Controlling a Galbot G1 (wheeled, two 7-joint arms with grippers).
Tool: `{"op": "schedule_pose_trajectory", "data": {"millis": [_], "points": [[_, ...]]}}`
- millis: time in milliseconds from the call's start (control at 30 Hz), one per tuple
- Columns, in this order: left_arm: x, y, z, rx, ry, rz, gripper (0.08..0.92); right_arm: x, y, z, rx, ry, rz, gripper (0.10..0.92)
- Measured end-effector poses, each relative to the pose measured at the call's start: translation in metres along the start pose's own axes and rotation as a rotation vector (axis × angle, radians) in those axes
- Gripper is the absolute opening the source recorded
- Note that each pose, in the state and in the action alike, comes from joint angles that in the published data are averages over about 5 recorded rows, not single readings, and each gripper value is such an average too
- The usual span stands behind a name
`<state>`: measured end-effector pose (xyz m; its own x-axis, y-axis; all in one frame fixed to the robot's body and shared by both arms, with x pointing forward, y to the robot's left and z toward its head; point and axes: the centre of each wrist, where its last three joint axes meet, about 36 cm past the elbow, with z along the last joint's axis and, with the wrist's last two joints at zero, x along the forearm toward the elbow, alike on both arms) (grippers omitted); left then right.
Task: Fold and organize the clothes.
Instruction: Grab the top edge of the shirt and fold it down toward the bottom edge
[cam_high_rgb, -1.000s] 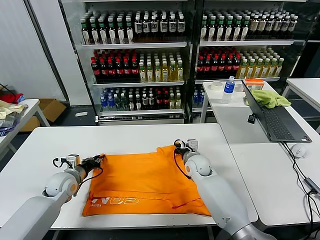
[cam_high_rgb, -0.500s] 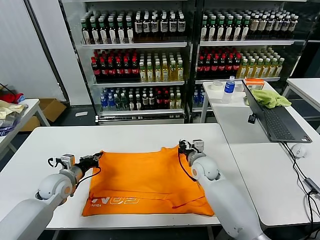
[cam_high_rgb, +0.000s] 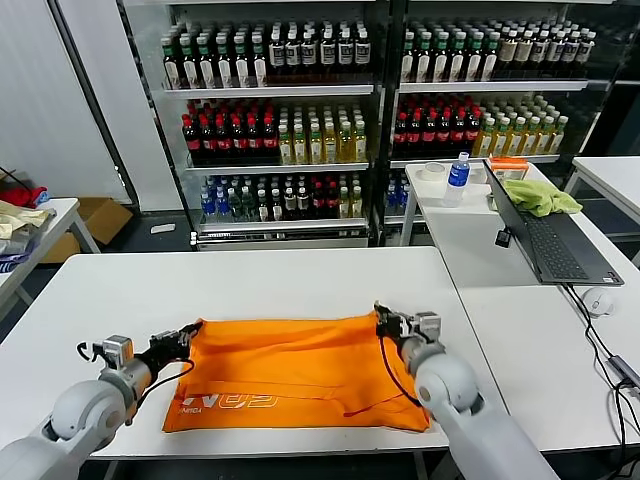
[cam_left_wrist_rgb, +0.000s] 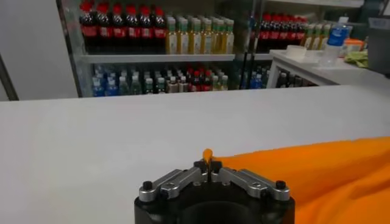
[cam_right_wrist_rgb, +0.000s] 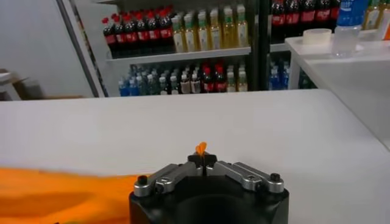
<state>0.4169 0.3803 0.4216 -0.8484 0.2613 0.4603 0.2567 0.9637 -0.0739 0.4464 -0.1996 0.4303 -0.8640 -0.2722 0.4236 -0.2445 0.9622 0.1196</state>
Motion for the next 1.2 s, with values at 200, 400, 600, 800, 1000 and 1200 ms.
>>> {"op": "schedule_pose_trajectory", "data": {"millis": [200, 400, 600, 800, 1000, 1200], "points": [[0.016, -0.003, 0.012, 0.003, 0.018, 0.008, 0.082, 0.023, 0.002, 0.012, 0.006, 0.002, -0.011, 0.110], [0.026, -0.005, 0.018, 0.002, 0.029, 0.010, 0.082, 0.037, 0.003, 0.017, 0.014, -0.002, -0.016, 0.110], [0.032, -0.006, 0.023, -0.001, 0.043, 0.013, 0.082, 0.044, 0.002, 0.021, 0.017, -0.002, -0.018, 0.110], [0.037, -0.010, 0.029, -0.011, 0.055, 0.013, 0.082, 0.045, 0.000, 0.023, 0.020, -0.005, -0.016, 0.110], [0.042, -0.013, 0.033, -0.023, 0.064, 0.000, 0.095, 0.047, -0.001, 0.026, 0.027, 0.003, -0.013, 0.118], [0.042, -0.013, 0.034, -0.031, 0.055, -0.029, 0.239, 0.055, -0.001, 0.028, 0.042, 0.014, -0.015, 0.262]]}}
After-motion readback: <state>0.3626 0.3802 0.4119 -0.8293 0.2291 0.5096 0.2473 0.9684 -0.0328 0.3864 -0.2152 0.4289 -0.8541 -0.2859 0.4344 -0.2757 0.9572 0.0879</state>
